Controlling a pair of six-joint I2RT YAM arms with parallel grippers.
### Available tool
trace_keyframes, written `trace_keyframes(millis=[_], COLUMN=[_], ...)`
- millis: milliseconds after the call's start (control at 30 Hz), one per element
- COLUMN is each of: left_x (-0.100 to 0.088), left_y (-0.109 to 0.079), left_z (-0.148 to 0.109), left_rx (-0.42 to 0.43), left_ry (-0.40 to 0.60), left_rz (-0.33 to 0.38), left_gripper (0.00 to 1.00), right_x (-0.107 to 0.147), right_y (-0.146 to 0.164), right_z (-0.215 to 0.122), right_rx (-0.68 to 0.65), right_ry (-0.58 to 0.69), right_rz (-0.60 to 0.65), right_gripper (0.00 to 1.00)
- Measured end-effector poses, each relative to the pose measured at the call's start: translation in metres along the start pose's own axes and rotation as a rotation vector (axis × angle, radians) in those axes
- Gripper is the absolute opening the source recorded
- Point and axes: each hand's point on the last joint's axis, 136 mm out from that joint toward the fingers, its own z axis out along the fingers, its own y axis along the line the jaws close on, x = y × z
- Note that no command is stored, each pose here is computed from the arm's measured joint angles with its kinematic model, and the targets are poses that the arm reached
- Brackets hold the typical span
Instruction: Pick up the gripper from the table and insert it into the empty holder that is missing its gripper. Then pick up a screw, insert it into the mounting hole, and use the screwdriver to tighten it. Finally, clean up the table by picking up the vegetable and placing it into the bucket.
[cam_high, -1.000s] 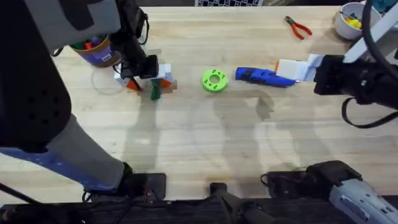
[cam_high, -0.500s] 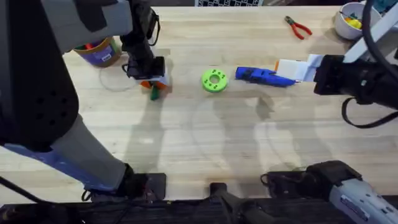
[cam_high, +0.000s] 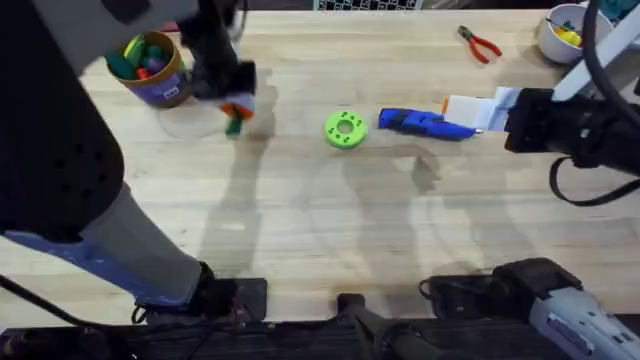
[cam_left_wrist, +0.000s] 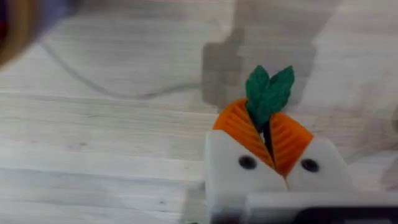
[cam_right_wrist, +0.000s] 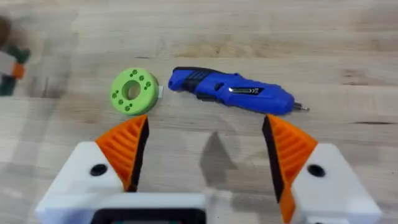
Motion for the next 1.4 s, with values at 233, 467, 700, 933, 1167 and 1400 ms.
trace_keyframes(millis=[233,467,700,933,1167,1400], left_x=[-0.047,-0.071,-0.096,-0.114,-0.128,-0.130], left_y=[0.048,0.118,0.171,0.183,0.188,0.189], left_z=[-0.074,-0.107,-0.121,-0.110,-0.054,-0.044], left_rx=[-0.036,-0.081,-0.122,-0.129,-0.121,-0.123], left_ry=[-0.193,-0.324,-0.466,-0.500,-0.415,-0.400], left_rz=[-0.122,-0.244,-0.299,-0.266,-0.255,-0.243], left_gripper=[0.019,0.019,0.019,0.018,0.018,0.254], right_x=[0.000,0.000,0.000,0.000,0.000,0.000], right_y=[0.000,0.000,0.000,0.000,0.000,0.000], right_z=[0.000,0.000,0.000,0.000,0.000,0.000], right_rx=[0.000,0.000,0.000,0.000,0.000,0.000], right_ry=[0.000,0.000,-0.001,-0.001,-0.001,-0.001], right_rz=[0.000,0.000,0.000,0.000,0.000,0.000], right_gripper=[0.994,0.994,0.994,0.994,0.994,0.993])
